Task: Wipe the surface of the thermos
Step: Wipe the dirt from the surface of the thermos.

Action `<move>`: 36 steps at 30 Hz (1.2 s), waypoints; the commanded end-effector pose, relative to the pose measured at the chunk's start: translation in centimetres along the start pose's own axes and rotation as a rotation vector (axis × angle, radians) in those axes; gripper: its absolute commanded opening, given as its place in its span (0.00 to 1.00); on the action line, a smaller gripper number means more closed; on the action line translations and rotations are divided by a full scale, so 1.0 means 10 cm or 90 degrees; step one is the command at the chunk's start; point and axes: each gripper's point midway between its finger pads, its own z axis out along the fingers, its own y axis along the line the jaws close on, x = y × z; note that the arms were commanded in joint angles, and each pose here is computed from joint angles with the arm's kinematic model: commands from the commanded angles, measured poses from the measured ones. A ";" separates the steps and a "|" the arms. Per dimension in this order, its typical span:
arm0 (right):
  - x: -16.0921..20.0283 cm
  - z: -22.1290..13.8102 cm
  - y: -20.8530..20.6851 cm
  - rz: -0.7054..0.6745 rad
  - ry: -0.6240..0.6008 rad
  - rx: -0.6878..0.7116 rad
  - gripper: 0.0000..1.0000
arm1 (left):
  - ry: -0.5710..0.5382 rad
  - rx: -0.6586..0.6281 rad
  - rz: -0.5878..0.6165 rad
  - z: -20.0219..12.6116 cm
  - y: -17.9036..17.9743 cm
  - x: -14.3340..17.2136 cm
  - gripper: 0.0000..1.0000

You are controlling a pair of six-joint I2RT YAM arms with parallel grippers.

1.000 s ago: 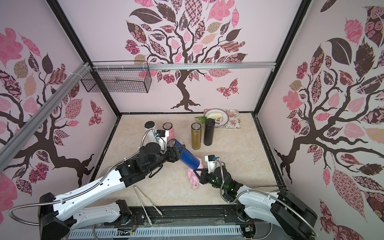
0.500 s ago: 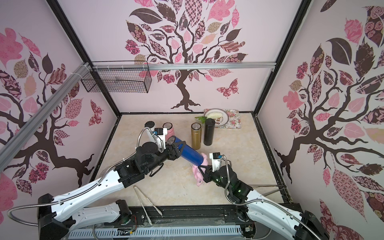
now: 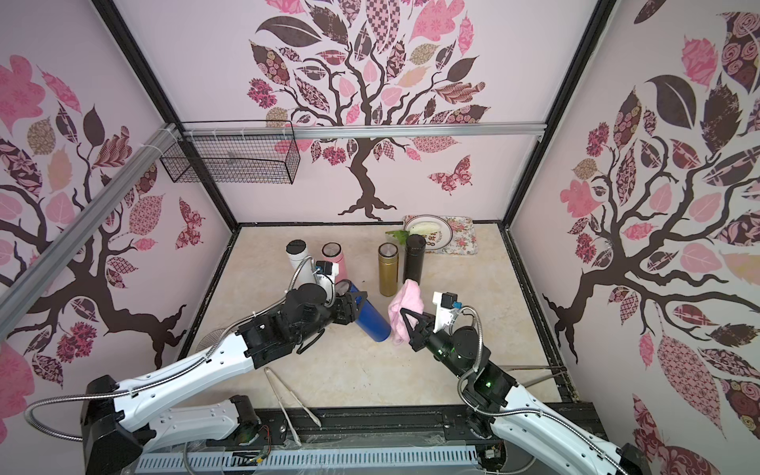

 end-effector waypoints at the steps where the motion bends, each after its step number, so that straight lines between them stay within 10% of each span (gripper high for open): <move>1: 0.02 0.11 0.65 -0.017 0.062 -0.197 0.00 | -0.041 0.027 -0.019 -0.05 -0.18 -0.29 0.00; 9: 0.51 0.50 0.74 -0.015 0.144 -0.199 0.00 | -0.032 0.058 -0.062 0.03 -0.33 -0.31 0.00; 23: 0.90 -0.04 -1.02 -0.007 0.078 0.263 0.00 | -0.031 0.090 -0.067 -0.06 -0.40 -0.35 0.00; 36: 1.35 0.03 -0.88 0.044 0.191 0.166 0.00 | -0.075 0.117 -0.064 -0.12 -0.52 -0.55 0.00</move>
